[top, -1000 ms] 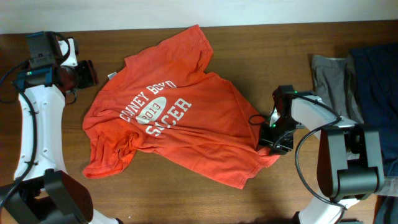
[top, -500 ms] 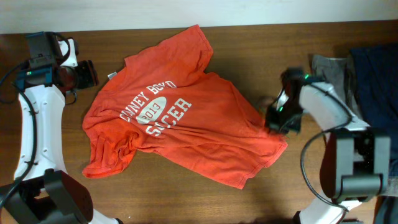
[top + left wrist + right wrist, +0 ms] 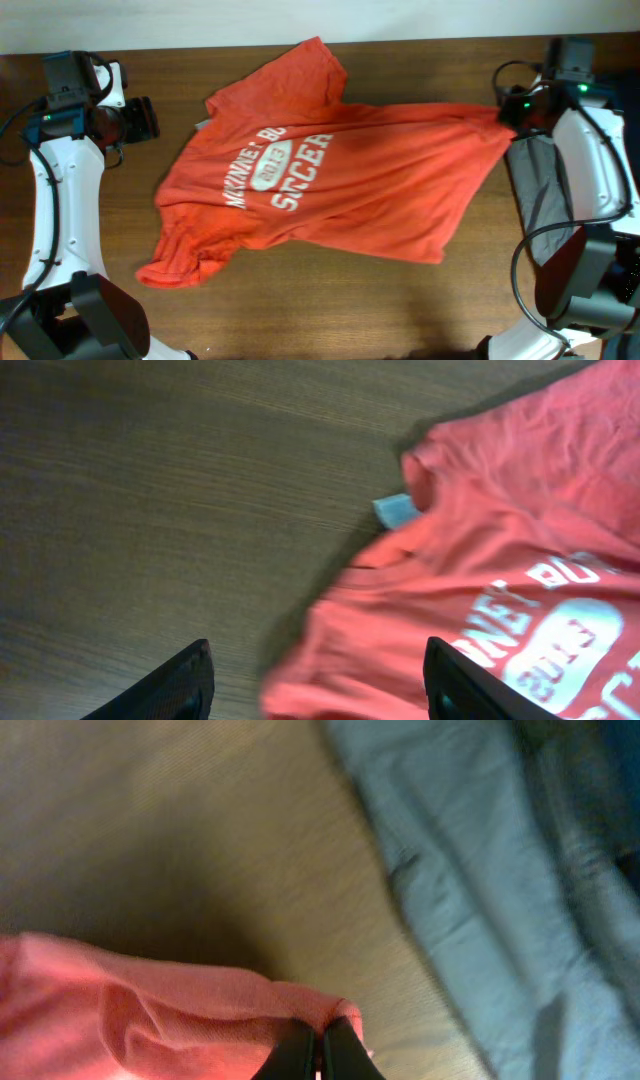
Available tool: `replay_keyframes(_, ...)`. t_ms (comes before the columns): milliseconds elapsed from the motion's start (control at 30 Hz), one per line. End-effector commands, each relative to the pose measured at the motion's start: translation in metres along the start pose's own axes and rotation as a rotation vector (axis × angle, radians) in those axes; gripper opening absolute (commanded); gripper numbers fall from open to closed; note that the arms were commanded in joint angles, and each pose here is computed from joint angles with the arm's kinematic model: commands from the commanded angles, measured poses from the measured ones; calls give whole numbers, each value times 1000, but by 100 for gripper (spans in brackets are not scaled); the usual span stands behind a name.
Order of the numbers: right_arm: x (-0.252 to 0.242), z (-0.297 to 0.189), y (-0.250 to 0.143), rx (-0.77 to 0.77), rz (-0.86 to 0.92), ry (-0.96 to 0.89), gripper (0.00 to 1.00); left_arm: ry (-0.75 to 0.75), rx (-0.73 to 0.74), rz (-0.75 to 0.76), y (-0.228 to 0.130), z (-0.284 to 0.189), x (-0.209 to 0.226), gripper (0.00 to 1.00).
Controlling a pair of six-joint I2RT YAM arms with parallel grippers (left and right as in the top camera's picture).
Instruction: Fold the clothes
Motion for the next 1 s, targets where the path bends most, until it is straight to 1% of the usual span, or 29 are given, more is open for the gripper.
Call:
replay_keyframes(0,-12,9,18,-48,1,-27,55,-12,-22,27,5,-5,-4,68)
replay_keyframes(33,-12,9,19,-50,-15,-26,72,-13,-21,27,5,-5,-4,70)
replay_keyframes(100,-12,8,16,-34,-36,-21,81,-18,-18,29,4,-5,-5,72)
replay_keyframes(167,-9,6,9,7,-36,5,82,-28,-6,55,2,-4,-8,73)
replay_keyframes(233,-5,3,-4,86,-32,56,82,-39,11,85,0,-2,-14,74)
replay_keyframes(333,-4,-2,-34,265,-14,102,78,-97,54,105,-8,7,-31,74)
replay_keyframes(433,-12,-8,-65,417,-5,50,74,-141,113,136,-20,23,-52,74)
replay_keyframes(467,-13,-9,-74,451,-7,34,72,-151,127,154,-23,30,-58,74)
replay_keyframes(533,-13,-8,-89,506,-21,11,72,-175,149,212,-30,49,-72,73)
replay_keyframes(600,-12,-8,-107,563,-43,-13,72,-202,173,278,-37,74,-86,63)
replay_keyframes(633,-11,-8,-114,583,-60,-19,72,-211,182,300,-40,83,-91,60)
replay_keyframes(767,-3,-10,-136,640,-125,-32,71,-221,239,372,-55,127,-107,59)
replay_keyframes(800,0,-12,-141,658,-153,-24,72,-214,252,377,-59,136,-108,57)
replay_keyframes(867,6,-18,-152,703,-221,15,69,-218,270,381,-65,149,-111,48)
replay_keyframes(933,8,-23,-160,732,-248,8,69,-224,293,380,-72,160,-112,35)
replay_keyframes(967,10,-24,-164,745,-266,8,68,-226,303,380,-75,164,-112,31)
Point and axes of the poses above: each gripper's point midway between its finger pads, its own z axis out along the fingers, its own x axis along the line the jaws close on, y = z × x, the point moved 5 cm from there along -z, back along the fingers, and after that the axes turned 14 degrees about z, right-handed, at the moved point
